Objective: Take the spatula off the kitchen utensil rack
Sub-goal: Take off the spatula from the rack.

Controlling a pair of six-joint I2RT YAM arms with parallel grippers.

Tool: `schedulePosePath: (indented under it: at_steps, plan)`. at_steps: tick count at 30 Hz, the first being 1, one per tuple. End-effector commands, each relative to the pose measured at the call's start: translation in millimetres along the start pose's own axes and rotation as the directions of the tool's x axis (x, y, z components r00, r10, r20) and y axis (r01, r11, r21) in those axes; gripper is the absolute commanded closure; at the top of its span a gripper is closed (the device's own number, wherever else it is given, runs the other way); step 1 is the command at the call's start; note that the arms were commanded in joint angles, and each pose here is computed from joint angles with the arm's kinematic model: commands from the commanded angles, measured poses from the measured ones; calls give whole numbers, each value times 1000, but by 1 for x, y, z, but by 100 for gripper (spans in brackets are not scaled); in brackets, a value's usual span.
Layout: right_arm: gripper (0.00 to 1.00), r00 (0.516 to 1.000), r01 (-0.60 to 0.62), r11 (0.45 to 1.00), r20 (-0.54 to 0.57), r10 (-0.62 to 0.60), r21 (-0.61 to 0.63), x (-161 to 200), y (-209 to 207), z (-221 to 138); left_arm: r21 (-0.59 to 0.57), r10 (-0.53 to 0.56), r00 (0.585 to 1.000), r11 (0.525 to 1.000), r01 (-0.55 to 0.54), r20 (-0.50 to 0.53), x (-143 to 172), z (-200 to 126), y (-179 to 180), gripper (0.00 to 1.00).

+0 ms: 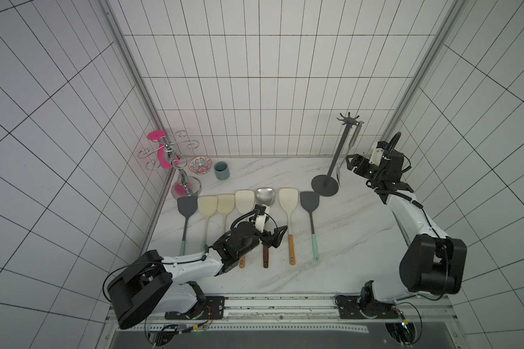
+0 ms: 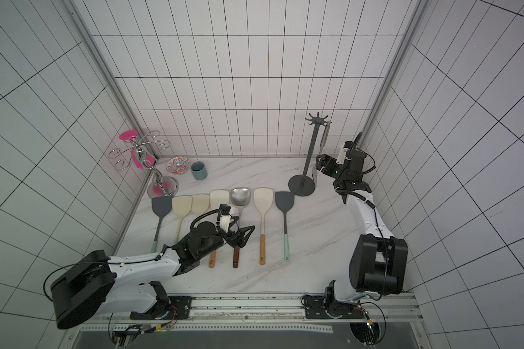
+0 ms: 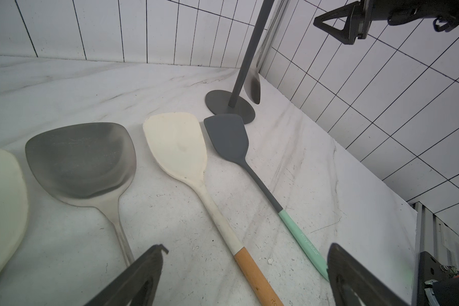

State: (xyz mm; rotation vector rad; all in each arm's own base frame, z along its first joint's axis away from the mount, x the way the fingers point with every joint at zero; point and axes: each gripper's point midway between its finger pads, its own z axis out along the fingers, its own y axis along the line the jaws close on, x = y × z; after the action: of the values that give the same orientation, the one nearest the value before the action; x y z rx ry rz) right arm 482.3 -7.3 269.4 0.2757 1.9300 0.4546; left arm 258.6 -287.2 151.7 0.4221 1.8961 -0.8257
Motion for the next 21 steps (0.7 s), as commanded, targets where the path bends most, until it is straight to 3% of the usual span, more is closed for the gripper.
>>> schedulePosePath:
  at_steps: [1,7,10,16,21]
  plan:
    - [16,986,114,993,122,-110,-22,-45,11,8,-8,-5,1000,1000,5,22,-12,2,1,3]
    - [24,913,328,944,268,-308,-34,-58,32,26,-22,-13,999,1000,14,32,-17,1,7,3]
    - [28,876,397,918,291,-384,13,-61,37,39,-25,-10,999,1000,11,37,-19,0,7,3]
    - [35,858,390,910,305,-414,138,-79,22,54,-33,-4,999,999,5,45,-22,-3,8,3]
    - [39,836,408,898,329,-439,162,-91,22,59,-32,-5,999,999,7,44,-21,-3,9,3]
